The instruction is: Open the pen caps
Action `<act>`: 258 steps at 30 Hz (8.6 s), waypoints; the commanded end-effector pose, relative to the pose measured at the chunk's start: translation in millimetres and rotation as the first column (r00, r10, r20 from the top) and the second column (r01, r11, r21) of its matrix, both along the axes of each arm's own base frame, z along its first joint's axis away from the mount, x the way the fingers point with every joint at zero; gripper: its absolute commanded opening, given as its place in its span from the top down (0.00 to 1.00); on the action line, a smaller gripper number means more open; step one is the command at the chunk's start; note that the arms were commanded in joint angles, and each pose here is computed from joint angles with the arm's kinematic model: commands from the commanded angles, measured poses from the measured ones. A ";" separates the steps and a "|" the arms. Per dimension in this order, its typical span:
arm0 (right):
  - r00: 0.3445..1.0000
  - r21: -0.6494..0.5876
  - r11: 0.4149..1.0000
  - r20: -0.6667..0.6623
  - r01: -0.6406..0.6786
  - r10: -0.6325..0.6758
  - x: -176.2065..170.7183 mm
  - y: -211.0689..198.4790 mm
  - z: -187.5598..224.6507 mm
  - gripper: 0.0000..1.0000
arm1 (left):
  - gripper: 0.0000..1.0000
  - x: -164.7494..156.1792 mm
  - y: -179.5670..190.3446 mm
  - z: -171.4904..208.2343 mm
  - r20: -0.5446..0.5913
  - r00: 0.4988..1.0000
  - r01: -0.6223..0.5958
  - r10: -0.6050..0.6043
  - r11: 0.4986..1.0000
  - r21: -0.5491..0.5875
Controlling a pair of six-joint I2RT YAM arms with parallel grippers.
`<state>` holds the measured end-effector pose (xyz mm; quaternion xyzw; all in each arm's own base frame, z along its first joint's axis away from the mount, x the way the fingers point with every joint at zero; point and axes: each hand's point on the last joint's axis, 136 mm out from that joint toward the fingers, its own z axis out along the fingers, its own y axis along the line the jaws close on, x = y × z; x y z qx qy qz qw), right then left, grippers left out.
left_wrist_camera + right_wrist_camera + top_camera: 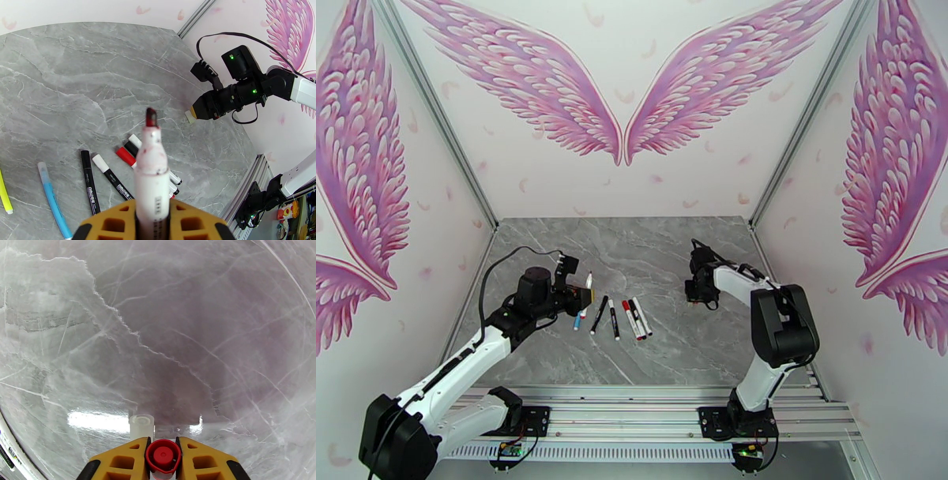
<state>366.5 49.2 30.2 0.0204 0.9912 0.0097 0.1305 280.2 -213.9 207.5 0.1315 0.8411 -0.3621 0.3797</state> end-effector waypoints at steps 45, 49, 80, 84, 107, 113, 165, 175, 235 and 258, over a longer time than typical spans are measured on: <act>0.991 0.102 0.994 0.126 0.038 -0.051 -9.7 13.3 40.5 0.63 | 1.00 5.8 14.4 -18.6 -0.062 0.995 -0.071 0.077 0.993 0.093; 0.974 0.162 0.987 0.223 0.007 -0.044 -14.4 26.0 68.7 0.57 | 1.00 11.7 27.2 -36.2 -0.083 0.987 -0.119 0.136 0.975 0.185; 0.801 0.442 0.778 0.585 -0.447 0.128 -85.4 129.7 183.8 0.01 | 0.97 121.1 88.8 -122.5 -0.056 0.903 -0.307 0.427 0.729 0.612; 0.799 0.445 0.775 0.589 -0.448 0.124 -86.4 130.7 181.9 0.01 | 0.96 128.7 94.4 -131.1 -0.060 0.900 -0.289 0.432 0.694 0.659; 0.811 0.473 0.771 0.577 -0.427 0.095 -85.1 138.3 173.0 0.01 | 0.90 132.1 111.7 -178.4 -0.121 0.851 -0.250 0.511 0.597 0.762; 0.811 0.477 0.768 0.577 -0.428 0.094 -84.8 140.9 173.2 0.01 | 0.85 131.8 110.7 -180.6 -0.122 0.849 -0.246 0.514 0.589 0.770; 0.807 0.451 0.763 0.570 -0.463 0.153 -111.3 146.1 167.2 0.00 | 0.58 44.1 -25.2 -174.6 -0.369 0.895 0.038 0.249 0.783 0.621; 0.806 0.446 0.767 0.572 -0.462 0.153 -109.1 146.2 168.7 0.00 | 0.66 45.6 -24.2 -185.2 -0.375 0.891 0.051 0.257 0.763 0.645; 0.810 0.459 0.754 0.564 -0.469 0.160 -106.0 156.1 169.8 0.00 | 0.86 66.3 39.7 -192.3 -0.330 0.857 -0.124 0.395 0.780 0.613; 0.828 0.496 0.738 0.539 -0.457 0.151 -112.0 159.1 164.2 0.03 | 0.86 63.5 -32.5 -137.4 -0.358 0.899 -0.078 0.252 0.897 0.436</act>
